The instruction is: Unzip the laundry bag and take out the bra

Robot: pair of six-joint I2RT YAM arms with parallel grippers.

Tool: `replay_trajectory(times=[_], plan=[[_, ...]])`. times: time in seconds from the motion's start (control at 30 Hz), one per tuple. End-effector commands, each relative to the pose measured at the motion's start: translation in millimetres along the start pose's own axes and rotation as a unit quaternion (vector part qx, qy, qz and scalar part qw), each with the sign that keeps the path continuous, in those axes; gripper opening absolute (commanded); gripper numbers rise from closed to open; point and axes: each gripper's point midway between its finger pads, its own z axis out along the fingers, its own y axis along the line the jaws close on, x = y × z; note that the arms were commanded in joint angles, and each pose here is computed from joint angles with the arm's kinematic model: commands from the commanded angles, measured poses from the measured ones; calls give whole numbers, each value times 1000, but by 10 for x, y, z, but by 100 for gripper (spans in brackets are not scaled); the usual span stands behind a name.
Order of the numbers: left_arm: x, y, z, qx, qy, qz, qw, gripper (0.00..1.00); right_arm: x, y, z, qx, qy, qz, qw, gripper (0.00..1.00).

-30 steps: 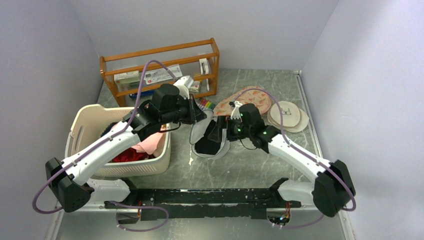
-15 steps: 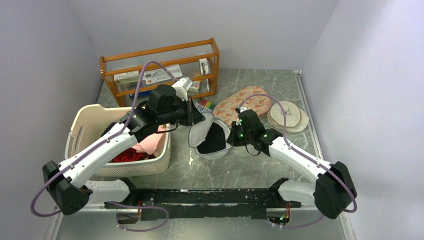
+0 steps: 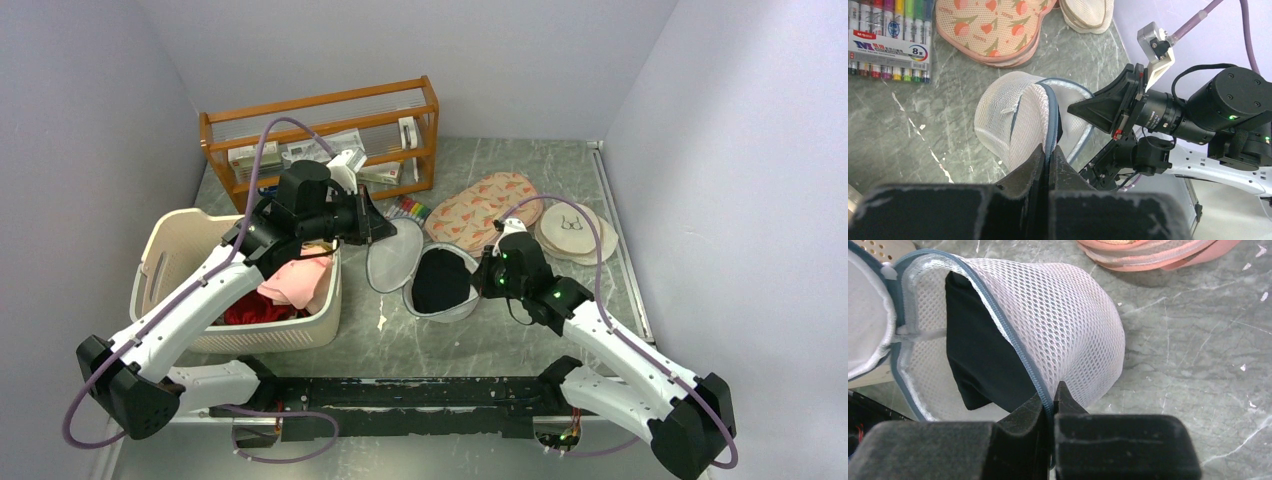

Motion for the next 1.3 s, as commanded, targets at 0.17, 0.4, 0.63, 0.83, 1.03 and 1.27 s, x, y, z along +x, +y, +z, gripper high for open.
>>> replay_trajectory(times=[0.17, 0.4, 0.63, 0.83, 1.03, 1.27], plan=[[104, 313, 379, -40, 56, 26, 997, 13, 44, -134, -91, 22, -20, 22, 999, 0], [-19, 695, 460, -135, 55, 80, 986, 27, 21, -83, -135, 6, -25, 17, 1000, 0], [57, 783, 346, -153, 78, 112, 979, 58, 7, -88, -131, 9, -27, 17, 999, 0], [28, 686, 141, -141, 47, 112, 983, 75, 5, -65, -116, 8, -15, 12, 1000, 0], [-55, 465, -55, -114, 19, 88, 989, 85, 26, -49, -111, 5, -9, 19, 1000, 0], [179, 79, 61, 21, 26, 34, 999, 76, 74, -4, -107, -8, -1, 25, 1000, 0]])
